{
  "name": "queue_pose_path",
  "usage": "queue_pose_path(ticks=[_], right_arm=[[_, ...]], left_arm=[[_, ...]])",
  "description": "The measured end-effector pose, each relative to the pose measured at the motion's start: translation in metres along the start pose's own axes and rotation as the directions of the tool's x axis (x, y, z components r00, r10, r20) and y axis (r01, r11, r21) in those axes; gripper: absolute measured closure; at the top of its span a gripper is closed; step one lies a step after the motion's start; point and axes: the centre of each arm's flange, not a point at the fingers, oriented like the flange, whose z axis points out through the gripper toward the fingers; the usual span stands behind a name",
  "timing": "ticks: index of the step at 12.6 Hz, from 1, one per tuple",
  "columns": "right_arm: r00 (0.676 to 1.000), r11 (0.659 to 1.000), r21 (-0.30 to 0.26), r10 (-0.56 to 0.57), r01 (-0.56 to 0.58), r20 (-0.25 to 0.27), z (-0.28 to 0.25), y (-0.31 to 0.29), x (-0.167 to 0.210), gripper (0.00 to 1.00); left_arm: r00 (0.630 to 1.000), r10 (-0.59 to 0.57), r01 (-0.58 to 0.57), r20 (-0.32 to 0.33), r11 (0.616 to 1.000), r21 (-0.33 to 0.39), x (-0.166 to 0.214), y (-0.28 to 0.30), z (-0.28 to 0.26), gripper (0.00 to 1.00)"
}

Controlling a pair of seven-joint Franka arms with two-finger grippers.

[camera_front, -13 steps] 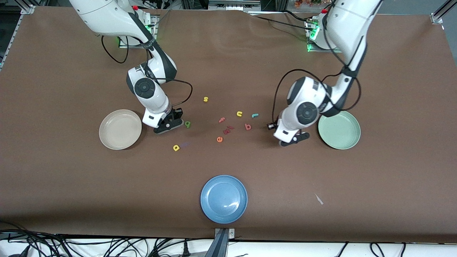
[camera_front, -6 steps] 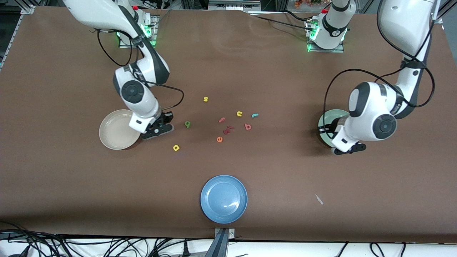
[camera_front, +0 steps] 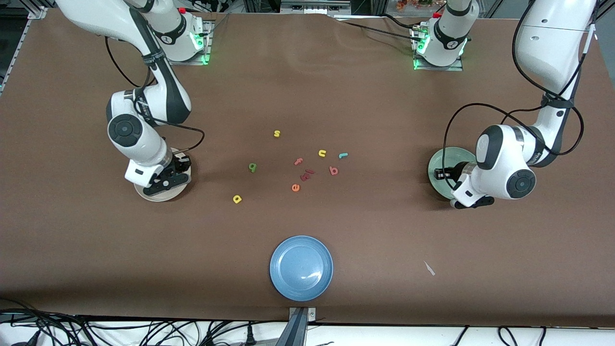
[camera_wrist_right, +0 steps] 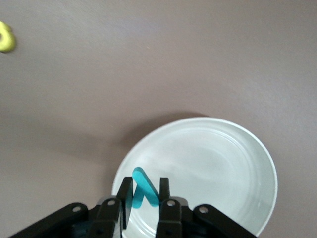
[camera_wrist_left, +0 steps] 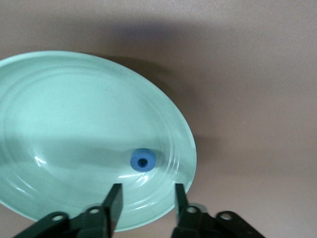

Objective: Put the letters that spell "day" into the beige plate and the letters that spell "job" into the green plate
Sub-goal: 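Place the cyan y on the beige plate and blue o on the green plate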

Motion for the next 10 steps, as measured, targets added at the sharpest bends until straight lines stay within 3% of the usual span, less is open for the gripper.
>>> queue_pose_path(ticks=[3, 4, 9, 10], right_arm=[[0.998, 0.997, 0.031, 0.066, -0.066, 0.017, 0.019, 0.017, -0.004, 0.69], [0.997, 0.997, 0.033, 0.073, -0.074, 0.018, 0.021, 0.018, -0.004, 0.59], [0.978, 0.977, 0.055, 0.208, -0.207, 0.001, 0.002, -0.027, 0.016, 0.05], [0.968, 0.966, 0.065, 0.253, -0.252, 0.001, -0.002, -0.046, 0.020, 0.00]], left_arm=[[0.999, -0.018, 0.018, -0.044, 1.000, -0.015, -0.002, 0.029, -0.024, 0.10], [0.997, -0.048, 0.047, -0.057, 0.999, -0.024, -0.008, 0.054, -0.032, 0.01], [0.986, -0.133, 0.126, -0.100, 0.990, -0.068, -0.060, 0.192, -0.032, 0.01], [0.980, -0.164, 0.155, -0.114, 0.985, -0.078, -0.068, 0.212, -0.023, 0.02]])
